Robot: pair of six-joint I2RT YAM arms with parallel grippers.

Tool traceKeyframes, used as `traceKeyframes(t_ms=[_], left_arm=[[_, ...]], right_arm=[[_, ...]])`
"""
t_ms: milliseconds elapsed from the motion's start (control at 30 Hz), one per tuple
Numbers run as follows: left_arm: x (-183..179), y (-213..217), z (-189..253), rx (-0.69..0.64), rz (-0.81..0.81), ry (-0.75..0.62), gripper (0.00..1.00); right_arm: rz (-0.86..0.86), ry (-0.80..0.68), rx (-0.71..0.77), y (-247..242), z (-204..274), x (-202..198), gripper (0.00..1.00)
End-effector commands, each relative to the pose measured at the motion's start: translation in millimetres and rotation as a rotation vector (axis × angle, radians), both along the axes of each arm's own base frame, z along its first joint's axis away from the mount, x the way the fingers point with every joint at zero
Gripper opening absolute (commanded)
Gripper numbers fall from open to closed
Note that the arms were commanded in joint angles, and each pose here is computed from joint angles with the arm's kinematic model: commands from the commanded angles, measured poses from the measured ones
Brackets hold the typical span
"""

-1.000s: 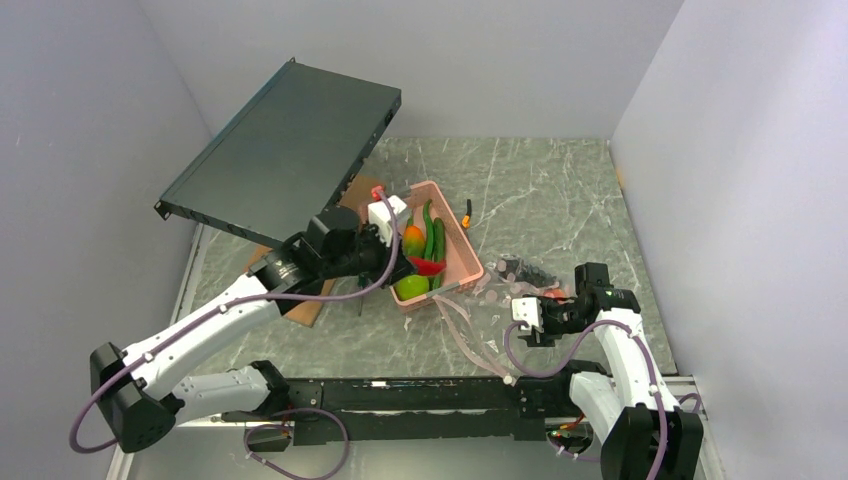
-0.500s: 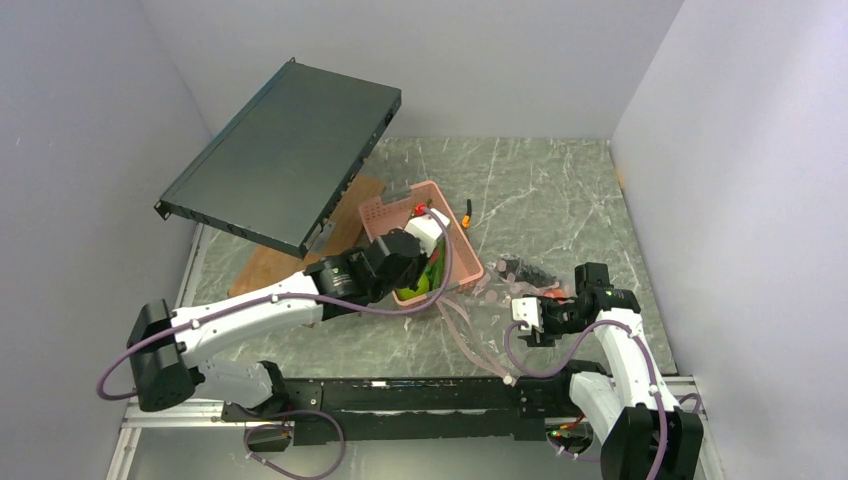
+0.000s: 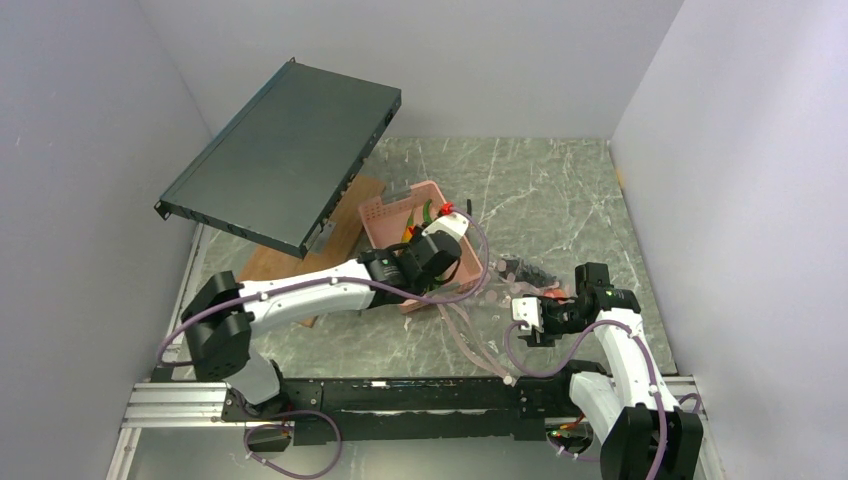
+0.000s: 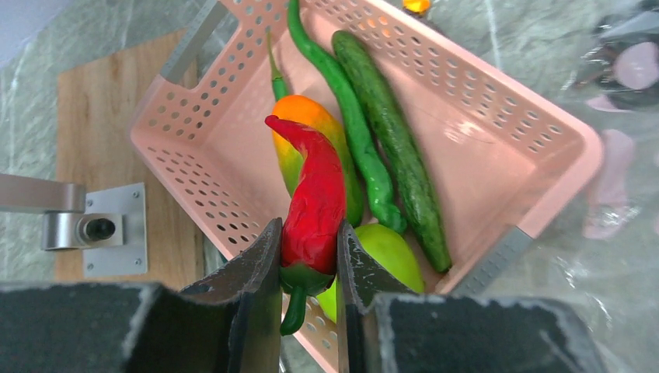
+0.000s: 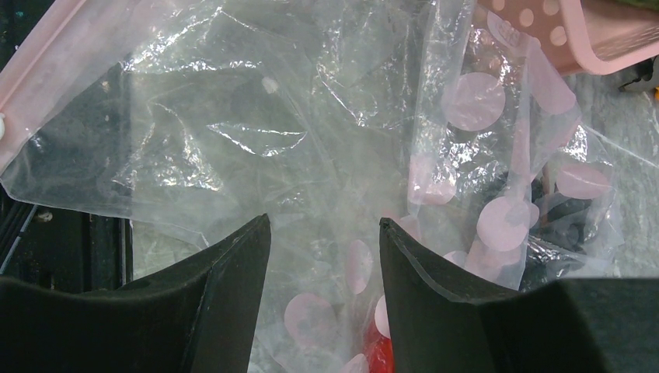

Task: Open the zip-top bag and remove the fake food
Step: Place the fake vegetable in the bin.

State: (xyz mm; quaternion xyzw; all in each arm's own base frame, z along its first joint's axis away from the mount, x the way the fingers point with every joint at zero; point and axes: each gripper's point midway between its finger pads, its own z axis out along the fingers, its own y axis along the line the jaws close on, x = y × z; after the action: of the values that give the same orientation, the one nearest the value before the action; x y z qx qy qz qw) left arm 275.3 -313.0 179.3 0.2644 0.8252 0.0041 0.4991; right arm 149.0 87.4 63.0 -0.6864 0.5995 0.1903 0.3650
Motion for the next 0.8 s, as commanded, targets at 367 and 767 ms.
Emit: traceKeyframes(t_ms=[367,767], left_arm=[[29.7,29.7,-25.2,0.243,0.309,-0.127,0.04],[34.9,29.8,-49.8,0.322,0.344,-0.133,0.67]], right_arm=[[0.022,-0.025,0.044,6.5,7.5,-1.2,0.56],[0.021,-0.025,0.044,6.0,7.4,-1.2,0.56]])
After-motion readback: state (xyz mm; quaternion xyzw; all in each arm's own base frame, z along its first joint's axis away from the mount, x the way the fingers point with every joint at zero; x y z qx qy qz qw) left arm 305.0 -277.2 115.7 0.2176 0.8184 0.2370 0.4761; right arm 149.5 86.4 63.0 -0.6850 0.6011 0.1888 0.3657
